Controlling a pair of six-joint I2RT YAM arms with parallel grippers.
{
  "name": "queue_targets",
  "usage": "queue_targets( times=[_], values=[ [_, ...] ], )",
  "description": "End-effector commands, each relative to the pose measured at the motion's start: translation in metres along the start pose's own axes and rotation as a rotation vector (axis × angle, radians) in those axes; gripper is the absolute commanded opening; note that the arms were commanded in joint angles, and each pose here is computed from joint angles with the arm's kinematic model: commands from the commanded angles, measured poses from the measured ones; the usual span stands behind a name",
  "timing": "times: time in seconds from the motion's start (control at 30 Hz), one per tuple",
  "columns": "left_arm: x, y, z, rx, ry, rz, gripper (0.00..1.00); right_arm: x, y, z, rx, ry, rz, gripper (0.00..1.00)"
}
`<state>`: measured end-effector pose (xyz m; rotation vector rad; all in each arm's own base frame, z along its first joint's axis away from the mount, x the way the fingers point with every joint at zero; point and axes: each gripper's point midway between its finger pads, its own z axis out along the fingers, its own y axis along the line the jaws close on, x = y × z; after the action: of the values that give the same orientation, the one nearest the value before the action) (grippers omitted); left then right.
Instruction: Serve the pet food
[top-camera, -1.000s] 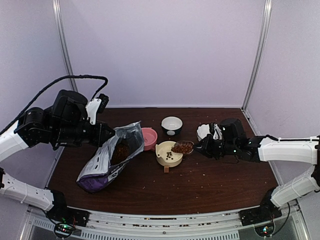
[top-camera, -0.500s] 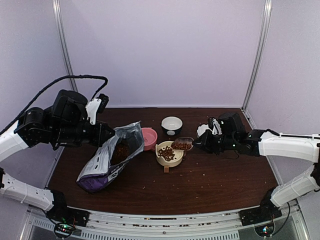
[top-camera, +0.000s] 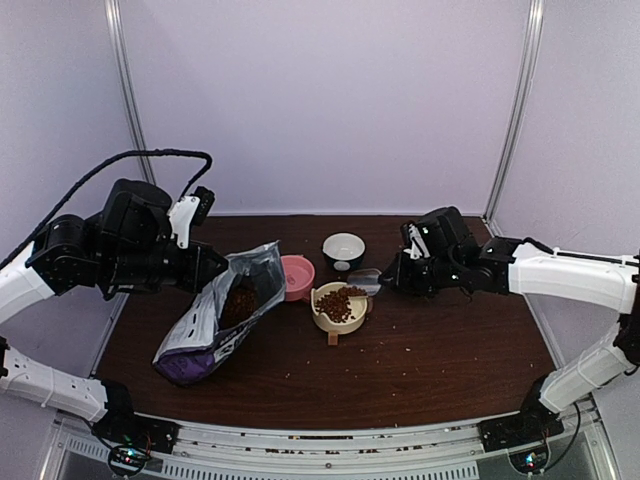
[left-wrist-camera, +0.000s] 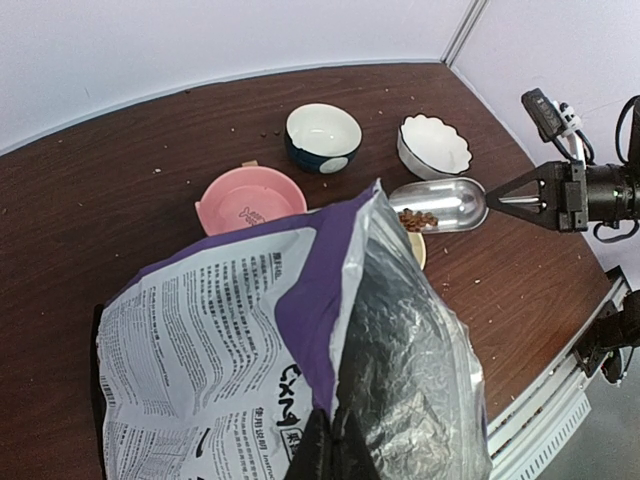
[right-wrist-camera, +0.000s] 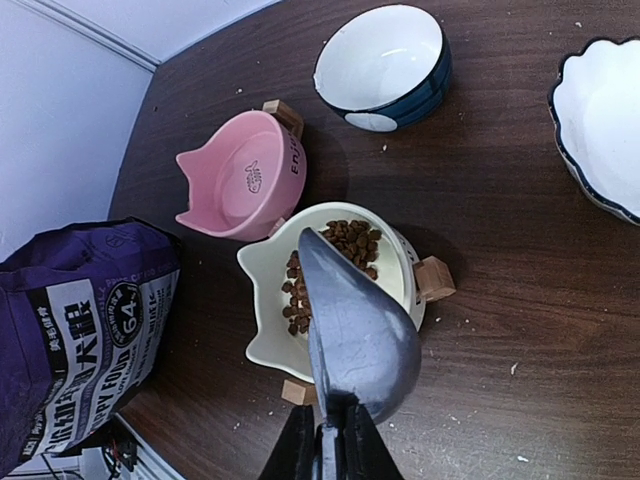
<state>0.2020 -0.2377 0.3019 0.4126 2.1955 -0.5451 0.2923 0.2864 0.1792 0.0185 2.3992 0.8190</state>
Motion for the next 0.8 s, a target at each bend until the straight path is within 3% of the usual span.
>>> queue_targets(
  times=[0.0,0.3,0.47,0.6,0.77],
  values=[
    [-0.027,-0.005,-0.010,0.032,-0.108,-0.034,0.00,-0.002,0.002,-0.001,0.093,-0.002,-0.119,0.00],
    [-0.025,-0.005,-0.010,0.035,-0.106,-0.034,0.00,-0.002,0.012,-0.002,0.192,-0.010,-0.257,0.00],
    [-0.027,-0.007,-0.010,0.044,-0.111,-0.027,0.00,-0.017,0.022,-0.027,0.205,-0.092,-0.297,0.00],
    [-0.029,-0.014,-0.010,0.082,-0.120,-0.014,0.00,-0.028,0.057,-0.067,0.020,-0.150,-0.280,0.00],
    [-0.031,-0.021,-0.008,0.109,-0.124,-0.004,0.00,-0.016,0.129,-0.128,-0.415,-0.149,-0.256,0.00]
  ],
)
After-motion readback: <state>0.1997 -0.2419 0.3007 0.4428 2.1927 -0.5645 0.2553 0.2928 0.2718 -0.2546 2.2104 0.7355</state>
